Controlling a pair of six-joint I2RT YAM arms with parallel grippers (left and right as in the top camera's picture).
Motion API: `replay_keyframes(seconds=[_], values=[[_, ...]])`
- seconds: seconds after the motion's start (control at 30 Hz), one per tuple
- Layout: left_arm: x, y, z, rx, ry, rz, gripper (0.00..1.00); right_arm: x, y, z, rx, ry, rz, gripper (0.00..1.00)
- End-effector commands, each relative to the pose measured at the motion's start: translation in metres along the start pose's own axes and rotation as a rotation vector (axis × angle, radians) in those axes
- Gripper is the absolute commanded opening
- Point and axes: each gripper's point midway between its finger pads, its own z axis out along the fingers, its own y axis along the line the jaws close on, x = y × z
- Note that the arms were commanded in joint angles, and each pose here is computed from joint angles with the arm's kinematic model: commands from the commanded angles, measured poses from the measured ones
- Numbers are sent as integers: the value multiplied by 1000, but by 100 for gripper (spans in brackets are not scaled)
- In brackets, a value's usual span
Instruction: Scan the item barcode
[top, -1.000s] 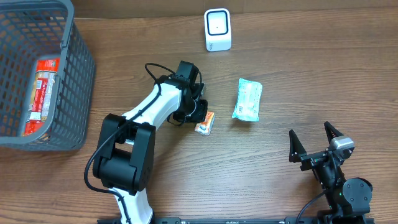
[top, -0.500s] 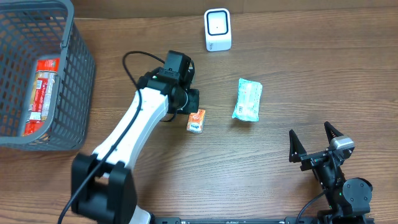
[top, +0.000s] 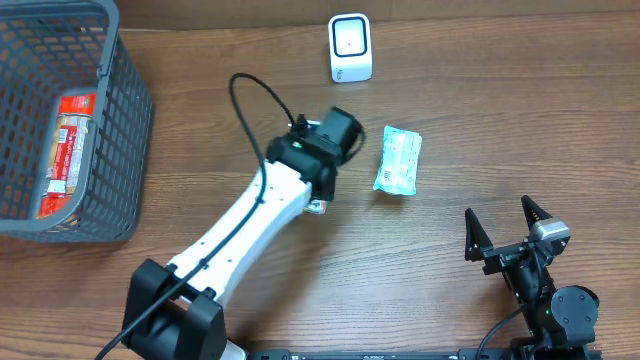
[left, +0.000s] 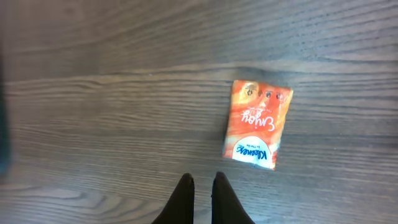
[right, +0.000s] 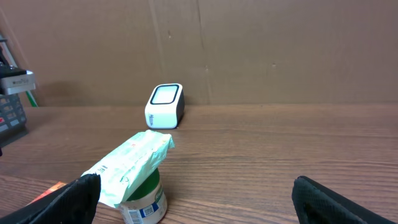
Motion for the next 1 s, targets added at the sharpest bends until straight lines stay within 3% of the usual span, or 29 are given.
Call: replay_keyframes(seconds=[0.0, 0.23, 0.43, 0.5, 0.53, 0.57, 0.6, 0.8, 0.97], values=[[-10, 7, -9, -123, -99, -41, 4, 2, 0, 0, -3, -1, 2, 100], [1, -2, 6, -188, -62, 3, 4, 2, 0, 0, -3, -1, 2, 100], [21, -27, 44, -100, 98, 72, 8, 2, 0, 0, -3, -1, 2, 100], [19, -14, 46, -107, 117, 53, 14, 2, 0, 0, -3, -1, 2, 100], [17, -9, 46, -89, 137, 50, 25, 2, 0, 0, -3, -1, 2, 100], [15, -5, 47, -52, 159, 52, 41, 2, 0, 0, -3, -1, 2, 100], [13, -4, 48, 7, 188, 47, 48, 2, 0, 0, -3, -1, 2, 100], [8, -25, 44, 534, 295, 58, 52, 2, 0, 0, -3, -1, 2, 100], [8, -11, 61, 566, 285, 2, 51, 2, 0, 0, -3, -1, 2, 100]])
